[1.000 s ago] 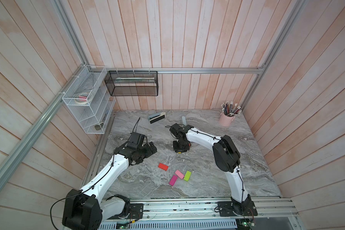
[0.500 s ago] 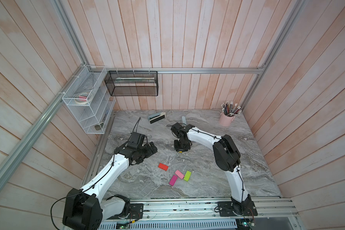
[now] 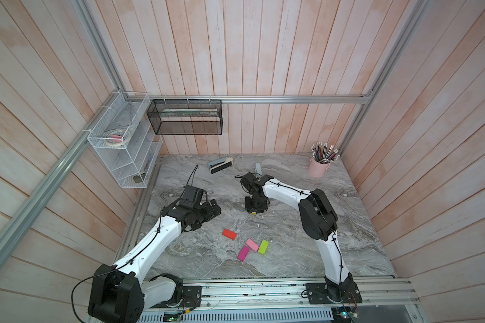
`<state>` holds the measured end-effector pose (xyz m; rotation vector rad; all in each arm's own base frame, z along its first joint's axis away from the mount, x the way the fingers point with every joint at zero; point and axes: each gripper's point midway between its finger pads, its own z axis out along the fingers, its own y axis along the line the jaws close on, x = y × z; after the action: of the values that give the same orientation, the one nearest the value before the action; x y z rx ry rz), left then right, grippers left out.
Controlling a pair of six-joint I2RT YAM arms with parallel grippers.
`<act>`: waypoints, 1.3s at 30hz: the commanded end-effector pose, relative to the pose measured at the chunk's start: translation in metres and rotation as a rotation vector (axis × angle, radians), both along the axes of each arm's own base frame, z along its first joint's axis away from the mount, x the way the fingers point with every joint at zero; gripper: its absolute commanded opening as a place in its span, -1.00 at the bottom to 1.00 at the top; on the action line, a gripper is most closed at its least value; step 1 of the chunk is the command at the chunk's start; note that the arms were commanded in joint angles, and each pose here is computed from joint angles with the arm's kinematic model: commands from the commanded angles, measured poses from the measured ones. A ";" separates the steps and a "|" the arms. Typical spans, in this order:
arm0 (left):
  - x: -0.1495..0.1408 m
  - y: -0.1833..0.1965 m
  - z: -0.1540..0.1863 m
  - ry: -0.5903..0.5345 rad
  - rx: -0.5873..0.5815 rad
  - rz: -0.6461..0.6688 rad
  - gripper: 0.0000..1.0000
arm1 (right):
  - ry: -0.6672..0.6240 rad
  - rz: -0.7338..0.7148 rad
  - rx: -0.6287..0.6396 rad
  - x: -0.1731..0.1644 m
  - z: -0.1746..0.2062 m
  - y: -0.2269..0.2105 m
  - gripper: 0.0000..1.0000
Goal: Assemble the number 6 with building blocks
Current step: Assemble the building block at the center of the board.
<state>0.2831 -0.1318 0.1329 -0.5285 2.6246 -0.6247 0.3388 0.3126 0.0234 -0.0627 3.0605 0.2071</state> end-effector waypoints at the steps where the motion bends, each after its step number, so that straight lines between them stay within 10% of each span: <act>1: 0.007 -0.002 0.012 -0.034 -0.008 -0.009 1.00 | 0.049 -0.025 -0.031 -0.005 -0.022 -0.008 -0.27; 10: 0.005 0.000 0.014 -0.037 -0.005 -0.003 1.00 | 0.037 -0.021 -0.020 -0.008 -0.017 -0.010 0.36; 22: 0.000 0.010 0.017 -0.042 0.023 0.030 1.00 | -0.087 0.201 0.052 -0.047 0.069 0.027 0.44; 39: -0.016 0.068 0.005 0.020 -0.154 0.311 1.00 | -0.177 0.697 0.108 -0.136 0.041 0.059 0.44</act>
<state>0.2760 -0.0670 0.1469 -0.9035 2.4367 -0.6737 0.1965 0.3556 0.0475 -1.0114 2.8413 0.3101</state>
